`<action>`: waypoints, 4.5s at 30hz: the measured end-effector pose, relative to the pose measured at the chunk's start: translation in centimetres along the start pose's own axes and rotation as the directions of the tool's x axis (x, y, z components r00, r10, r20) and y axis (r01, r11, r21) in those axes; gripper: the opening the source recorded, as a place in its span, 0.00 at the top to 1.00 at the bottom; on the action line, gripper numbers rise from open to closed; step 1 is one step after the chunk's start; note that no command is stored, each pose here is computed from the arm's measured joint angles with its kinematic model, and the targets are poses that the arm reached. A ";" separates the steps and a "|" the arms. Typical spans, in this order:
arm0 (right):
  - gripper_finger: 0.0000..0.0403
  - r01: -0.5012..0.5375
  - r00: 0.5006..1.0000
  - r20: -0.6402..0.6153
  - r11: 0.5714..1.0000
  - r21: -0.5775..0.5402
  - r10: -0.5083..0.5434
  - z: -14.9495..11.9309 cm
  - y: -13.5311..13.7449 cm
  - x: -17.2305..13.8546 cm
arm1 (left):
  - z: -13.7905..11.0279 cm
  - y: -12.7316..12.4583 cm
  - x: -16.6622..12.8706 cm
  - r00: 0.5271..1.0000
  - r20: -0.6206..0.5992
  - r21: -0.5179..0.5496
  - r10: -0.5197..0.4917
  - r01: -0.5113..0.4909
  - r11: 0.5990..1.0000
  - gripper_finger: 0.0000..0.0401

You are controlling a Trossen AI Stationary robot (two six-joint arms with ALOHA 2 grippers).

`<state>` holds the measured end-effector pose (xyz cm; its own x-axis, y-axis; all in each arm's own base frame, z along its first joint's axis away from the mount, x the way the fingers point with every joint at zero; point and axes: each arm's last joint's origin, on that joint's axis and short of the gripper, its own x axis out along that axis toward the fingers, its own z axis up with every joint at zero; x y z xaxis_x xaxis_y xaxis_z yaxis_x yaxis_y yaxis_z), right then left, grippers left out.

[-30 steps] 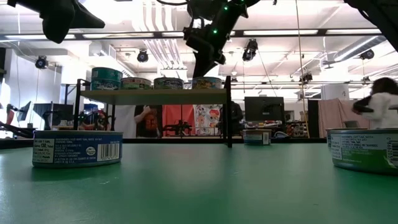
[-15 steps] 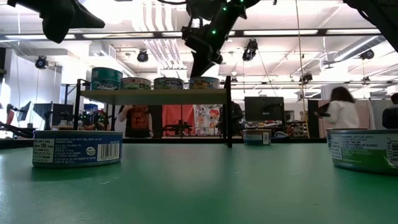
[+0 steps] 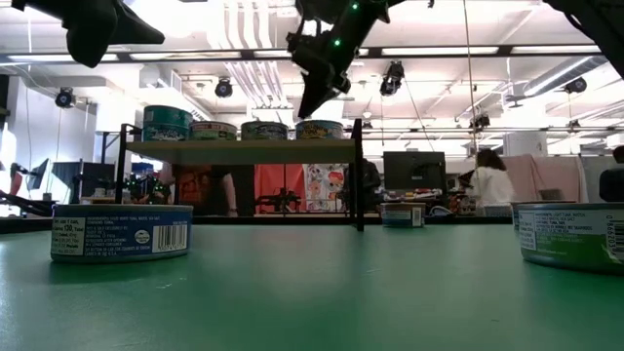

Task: Stack canned seafood by type on shelf
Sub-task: Put the top right blue tuna can on the shelf

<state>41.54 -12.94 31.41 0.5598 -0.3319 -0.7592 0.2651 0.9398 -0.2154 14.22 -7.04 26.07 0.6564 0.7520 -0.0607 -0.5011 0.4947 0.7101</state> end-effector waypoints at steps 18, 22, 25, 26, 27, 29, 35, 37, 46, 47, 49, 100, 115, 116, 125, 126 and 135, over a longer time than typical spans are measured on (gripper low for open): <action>0.98 0.148 0.989 0.008 0.986 0.080 -0.149 -2.4 2.5 -7.8 | 0.5 -0.3 0.0 0.991 0.028 -0.113 -0.127 0.130 0.985 1.00; 0.98 0.138 0.986 0.068 0.980 0.145 -0.149 -4.6 2.9 -8.7 | 0.5 -0.3 0.0 0.991 0.028 -0.130 -0.128 0.130 0.983 1.00; 0.98 0.148 0.979 0.102 0.963 0.226 -0.175 -6.8 2.8 -8.7 | 0.5 -0.3 0.0 0.991 0.029 -0.147 -0.131 0.133 0.980 1.00; 0.98 0.155 0.977 0.105 0.953 0.259 -0.188 -7.7 2.6 -8.5 | 0.5 -0.4 0.0 0.990 0.030 -0.151 -0.135 0.138 0.979 1.00; 0.98 0.171 0.971 0.109 0.938 0.302 -0.212 -8.4 2.5 -8.2 | 0.6 -0.4 0.0 0.990 0.030 -0.151 -0.138 0.141 0.978 1.00; 0.98 0.227 0.955 0.076 0.870 0.438 -0.288 -10.2 2.1 -7.6 | 0.6 -0.7 0.0 0.988 0.031 -0.149 -0.151 0.153 0.977 1.00; 0.98 0.379 0.912 -0.127 0.686 0.621 -0.389 -15.4 0.7 -4.5 | 0.8 -1.3 0.1 0.988 0.029 -0.115 -0.149 0.152 0.982 1.00; 0.98 0.415 0.899 -0.182 0.642 0.645 -0.398 -16.8 -0.1 -3.5 | 1.0 -1.4 0.1 0.989 0.035 -0.099 -0.146 0.149 0.984 1.00; 0.98 0.372 0.923 -0.237 0.537 0.757 -0.304 -19.6 -3.6 -1.0 | 1.7 -1.3 0.1 0.989 0.055 -0.071 -0.138 0.142 0.987 1.00; 0.98 0.363 0.926 -0.230 0.531 0.766 -0.301 -19.7 -3.8 -0.9 | 1.7 -1.3 0.1 0.989 0.056 -0.071 -0.139 0.142 0.987 1.00; 0.98 0.358 0.926 -0.222 0.520 0.776 -0.307 -19.7 -4.2 -0.5 | 1.7 -1.3 0.1 0.989 0.056 -0.071 -0.139 0.142 0.987 1.00; 0.98 0.040 0.995 0.005 0.459 0.888 -0.098 -22.9 0.3 3.5 | 1.7 -1.3 0.1 0.989 0.055 -0.070 -0.137 0.141 0.988 1.00; 0.98 0.062 0.998 -0.062 0.517 0.854 -0.017 -22.5 3.3 2.1 | 1.7 -1.3 0.1 0.989 0.055 -0.071 -0.137 0.141 0.987 1.00; 0.98 0.055 0.998 -0.059 0.526 0.849 -0.009 -22.4 3.7 2.1 | 1.7 -1.3 0.1 0.989 0.055 -0.071 -0.137 0.141 0.987 1.00; 0.98 -0.021 0.996 -0.033 0.578 0.816 0.083 -22.0 7.5 1.3 | 1.7 -1.3 0.1 0.989 0.056 -0.110 -0.138 0.144 0.983 1.00; 0.98 -0.029 0.995 -0.031 0.582 0.813 0.093 -22.0 8.0 1.2 | 1.7 -1.3 0.1 0.988 0.057 -0.119 -0.140 0.146 0.982 1.00; 0.98 -0.071 0.992 -0.006 0.601 0.796 0.124 -22.1 11.9 0.0 | 1.9 -2.7 0.1 0.973 0.067 -0.147 -0.221 0.229 0.962 1.00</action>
<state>27.38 0.01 15.25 0.5840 -0.2124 -0.7835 0.7448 0.5241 0.4131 16.70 -9.06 25.49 0.7870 0.5933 -0.1691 -0.4150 0.7120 0.5664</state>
